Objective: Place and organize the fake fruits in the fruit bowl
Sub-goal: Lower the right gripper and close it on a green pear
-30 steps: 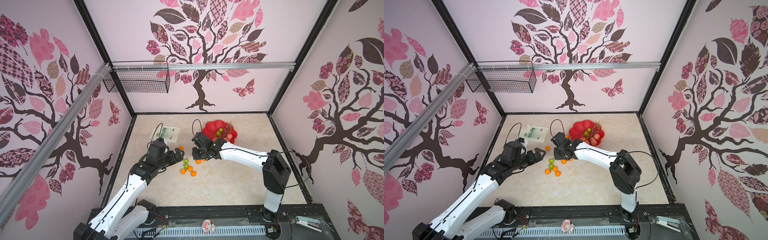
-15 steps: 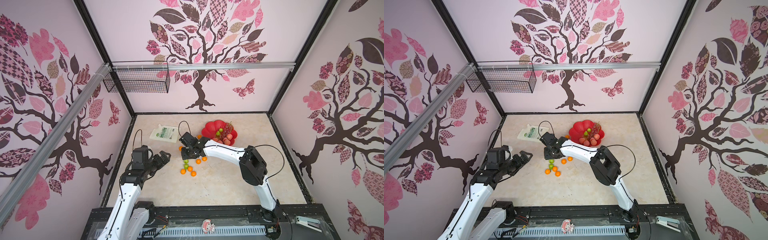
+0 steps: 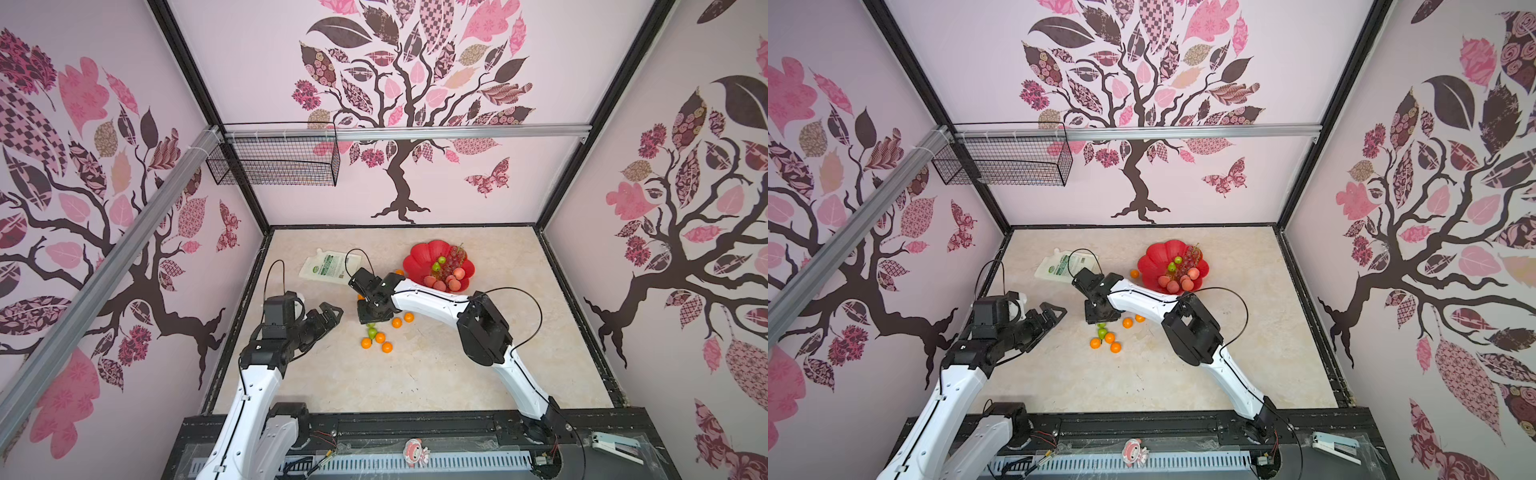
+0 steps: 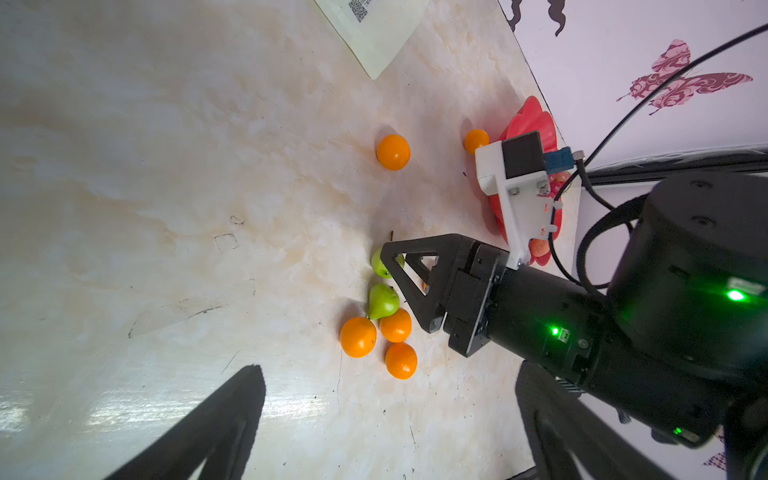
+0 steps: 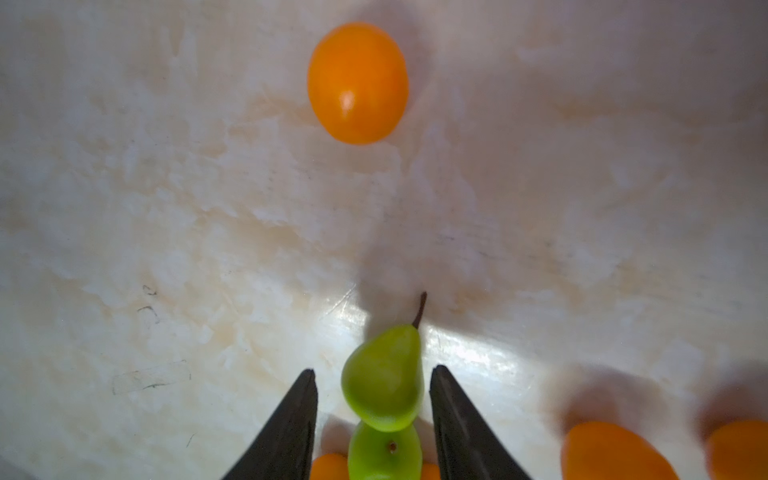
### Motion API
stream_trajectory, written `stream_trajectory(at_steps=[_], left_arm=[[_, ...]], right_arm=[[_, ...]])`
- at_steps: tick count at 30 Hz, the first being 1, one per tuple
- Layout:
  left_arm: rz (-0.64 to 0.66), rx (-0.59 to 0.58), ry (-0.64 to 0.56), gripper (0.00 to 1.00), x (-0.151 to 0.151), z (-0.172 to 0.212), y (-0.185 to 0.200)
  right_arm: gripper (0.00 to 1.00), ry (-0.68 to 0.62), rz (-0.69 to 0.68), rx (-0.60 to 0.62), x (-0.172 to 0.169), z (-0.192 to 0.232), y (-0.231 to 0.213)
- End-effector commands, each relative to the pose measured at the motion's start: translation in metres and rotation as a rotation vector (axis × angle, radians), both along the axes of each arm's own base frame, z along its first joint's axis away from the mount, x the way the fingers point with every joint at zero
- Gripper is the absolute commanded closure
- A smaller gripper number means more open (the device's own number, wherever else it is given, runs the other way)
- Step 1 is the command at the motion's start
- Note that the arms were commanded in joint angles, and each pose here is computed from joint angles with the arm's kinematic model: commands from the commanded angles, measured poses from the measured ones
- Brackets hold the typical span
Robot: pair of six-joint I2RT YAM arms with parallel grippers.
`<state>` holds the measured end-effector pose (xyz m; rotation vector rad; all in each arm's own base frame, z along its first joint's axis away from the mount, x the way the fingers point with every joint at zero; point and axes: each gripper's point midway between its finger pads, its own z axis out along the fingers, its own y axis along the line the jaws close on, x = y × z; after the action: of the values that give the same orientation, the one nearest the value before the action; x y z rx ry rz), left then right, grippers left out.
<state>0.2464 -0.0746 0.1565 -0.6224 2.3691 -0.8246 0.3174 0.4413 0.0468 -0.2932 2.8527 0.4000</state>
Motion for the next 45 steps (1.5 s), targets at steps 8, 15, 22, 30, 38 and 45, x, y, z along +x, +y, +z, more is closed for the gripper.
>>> stream_trajectory(at_steps=[8,15,22,30,38,45], left_arm=[[-0.016,0.001,0.006,0.02,-0.002,-0.008,-0.001],[-0.017,-0.001,0.005,0.02,-0.002,-0.008,-0.001],[-0.018,-0.004,0.004,0.02,-0.002,-0.008,-0.001],[-0.019,-0.004,0.005,0.02,-0.002,-0.009,-0.001],[-0.021,-0.006,0.005,0.02,0.000,-0.009,-0.001],[-0.021,-0.007,0.005,0.02,-0.001,-0.008,-0.002]], right_arm=[[0.52,0.051,0.027,-0.093,-0.007,-0.022,-0.004],[0.51,0.049,0.037,-0.107,-0.006,-0.020,-0.001],[0.51,0.073,0.049,-0.150,-0.009,-0.036,-0.002],[0.53,0.079,0.060,-0.170,-0.010,-0.039,-0.001],[0.58,0.079,0.061,-0.171,-0.010,-0.039,-0.001],[0.61,0.073,0.062,-0.163,-0.009,-0.036,0.000]])
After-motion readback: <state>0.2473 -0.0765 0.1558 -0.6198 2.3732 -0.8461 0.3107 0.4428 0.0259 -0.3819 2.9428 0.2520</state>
